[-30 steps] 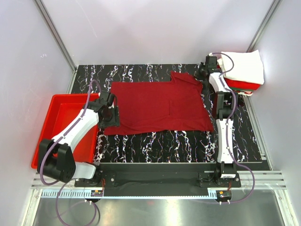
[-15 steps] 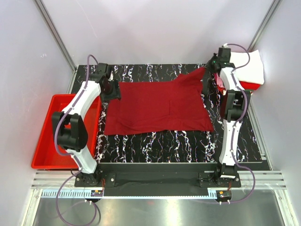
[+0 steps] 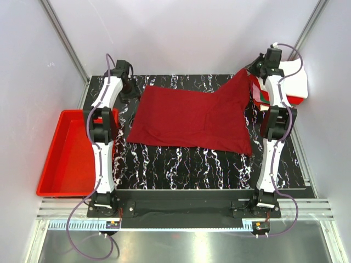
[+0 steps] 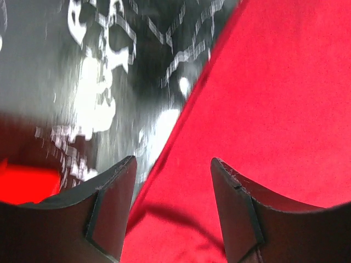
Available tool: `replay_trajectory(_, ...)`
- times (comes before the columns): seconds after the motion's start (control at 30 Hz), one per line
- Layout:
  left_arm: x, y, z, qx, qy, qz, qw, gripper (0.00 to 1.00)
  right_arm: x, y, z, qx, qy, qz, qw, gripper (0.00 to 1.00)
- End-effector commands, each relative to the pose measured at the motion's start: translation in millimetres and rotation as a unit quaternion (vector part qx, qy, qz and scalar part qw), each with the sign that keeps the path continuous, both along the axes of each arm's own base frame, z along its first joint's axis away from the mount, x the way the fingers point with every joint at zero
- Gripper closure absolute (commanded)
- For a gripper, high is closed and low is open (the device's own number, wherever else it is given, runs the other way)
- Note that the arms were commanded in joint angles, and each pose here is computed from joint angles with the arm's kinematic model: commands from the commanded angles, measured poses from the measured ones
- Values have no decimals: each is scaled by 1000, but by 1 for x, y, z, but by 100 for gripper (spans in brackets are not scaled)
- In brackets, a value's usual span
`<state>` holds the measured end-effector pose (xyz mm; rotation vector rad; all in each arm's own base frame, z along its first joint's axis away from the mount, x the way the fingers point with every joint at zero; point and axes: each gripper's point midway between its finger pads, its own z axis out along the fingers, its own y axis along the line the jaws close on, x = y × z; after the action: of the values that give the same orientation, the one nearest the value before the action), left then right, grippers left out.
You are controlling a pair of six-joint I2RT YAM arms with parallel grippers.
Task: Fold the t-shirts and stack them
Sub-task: Fold the tshirt
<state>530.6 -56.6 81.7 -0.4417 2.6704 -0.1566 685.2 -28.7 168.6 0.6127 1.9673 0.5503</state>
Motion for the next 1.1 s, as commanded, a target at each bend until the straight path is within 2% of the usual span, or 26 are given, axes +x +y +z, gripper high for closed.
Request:
replay_trajectory(0.0, 22, -14, 5, -58, -24, -1, 998, 39, 7, 14, 6, 20, -23, 29, 999, 100)
replay_trajectory(0.03, 29, -16, 4, -74, -35, -1, 997, 39, 8, 19, 4, 24, -27, 40, 999, 100)
replay_trajectory(0.07, 50, -21, 9, -92, -79, -6, 993, 40, 7, 21, 4, 28, -28, 46, 998, 100)
replay_trajectory(0.13, 59, -35, 6, -149, -101, -5, 984, 40, 5, 28, 1, 38, -28, 63, 997, 100)
replay_trajectory(0.17, 76, -39, 16, -166, -142, -7, 976, 40, 4, 30, 1, 40, -28, 68, 997, 100)
replay_trajectory(0.2, 81, -47, 16, -195, -149, -7, 969, 40, 2, 33, -3, 43, -24, 76, 996, 100)
replay_trajectory(0.3, 109, -53, 23, -220, -194, 2, 956, 39, -2, 37, -2, 47, -25, 83, 995, 100)
replay_trajectory(0.53, 142, -50, -11, -246, -205, 51, 946, 38, -17, 50, 7, 62, -40, 100, 992, 100)
replay_trajectory(0.7, 151, -24, -35, -212, -202, 119, 949, 39, -35, 63, 10, 71, -39, 116, 990, 100)
replay_trajectory(0.77, 156, -19, -32, -201, -217, 129, 947, 40, -40, 66, 23, 69, -52, 119, 989, 100)
replay_trajectory(1.07, 173, -5, -10, -194, -277, 127, 933, 40, -54, 71, 18, 79, -55, 126, 987, 100)
